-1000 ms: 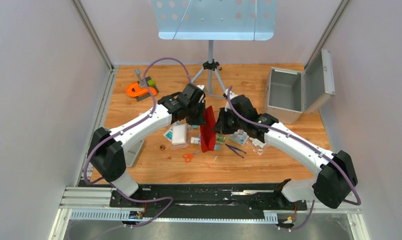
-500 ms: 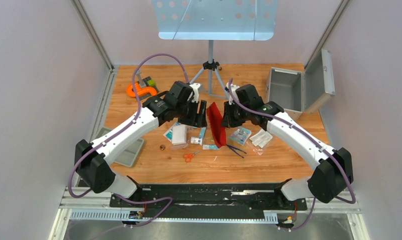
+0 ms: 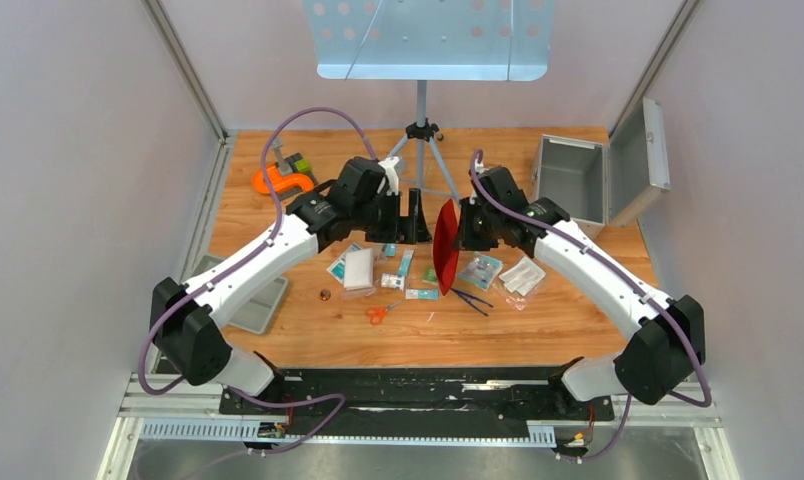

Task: Organize the medicine kit
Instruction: Adjust the medicine pouch.

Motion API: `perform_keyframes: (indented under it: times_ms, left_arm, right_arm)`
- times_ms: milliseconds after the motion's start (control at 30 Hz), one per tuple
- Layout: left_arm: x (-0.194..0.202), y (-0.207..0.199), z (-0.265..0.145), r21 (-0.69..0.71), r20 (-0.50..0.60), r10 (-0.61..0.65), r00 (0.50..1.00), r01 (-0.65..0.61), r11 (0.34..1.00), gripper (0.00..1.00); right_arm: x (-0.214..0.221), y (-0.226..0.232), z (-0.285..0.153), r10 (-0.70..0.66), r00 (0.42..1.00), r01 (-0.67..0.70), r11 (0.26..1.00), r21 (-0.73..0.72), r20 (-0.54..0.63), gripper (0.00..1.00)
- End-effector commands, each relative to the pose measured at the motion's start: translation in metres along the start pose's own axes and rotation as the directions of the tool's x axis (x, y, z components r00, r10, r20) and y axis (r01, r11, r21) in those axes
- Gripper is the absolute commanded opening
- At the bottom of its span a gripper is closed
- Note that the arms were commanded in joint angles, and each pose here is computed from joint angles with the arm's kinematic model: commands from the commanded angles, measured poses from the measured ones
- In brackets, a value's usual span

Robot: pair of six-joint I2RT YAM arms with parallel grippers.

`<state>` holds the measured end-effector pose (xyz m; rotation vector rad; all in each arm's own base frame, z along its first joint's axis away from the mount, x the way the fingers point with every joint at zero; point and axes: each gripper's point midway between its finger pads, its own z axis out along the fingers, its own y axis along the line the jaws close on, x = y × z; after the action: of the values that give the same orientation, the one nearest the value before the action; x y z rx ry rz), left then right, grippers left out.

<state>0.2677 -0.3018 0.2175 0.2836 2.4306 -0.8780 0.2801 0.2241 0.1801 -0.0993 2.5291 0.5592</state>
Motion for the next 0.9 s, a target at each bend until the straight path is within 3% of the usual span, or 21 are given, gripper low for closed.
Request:
perform_keyframes:
  times_ms: [0,267,667,867]
  left_arm:
    - [-0.012,-0.025,0.010,0.024,0.036,0.005,0.999,-0.006,1.000,0.86]
    - [-0.002,-0.027,0.043,-0.067,-0.017,0.076,0.997,-0.077,0.995,0.72]
    - [0.001,0.021,0.066,-0.351,-0.022,0.152,0.988,-0.150,0.924,0.37]
    - [0.003,0.028,0.059,-0.383,-0.011,0.149,0.989,-0.142,0.913,0.33]
  right_arm:
    - [-0.020,0.014,-0.006,0.066,0.996,-0.065,0.998,-0.011,0.063,0.00]
    - [-0.018,0.022,-0.007,0.118,0.992,-0.116,0.993,-0.036,0.048,0.00]
    - [-0.009,0.023,-0.013,0.154,0.988,-0.153,0.988,-0.027,0.027,0.00]
    - [-0.001,-0.001,-0.013,0.177,0.983,-0.181,0.980,0.078,0.054,0.00]
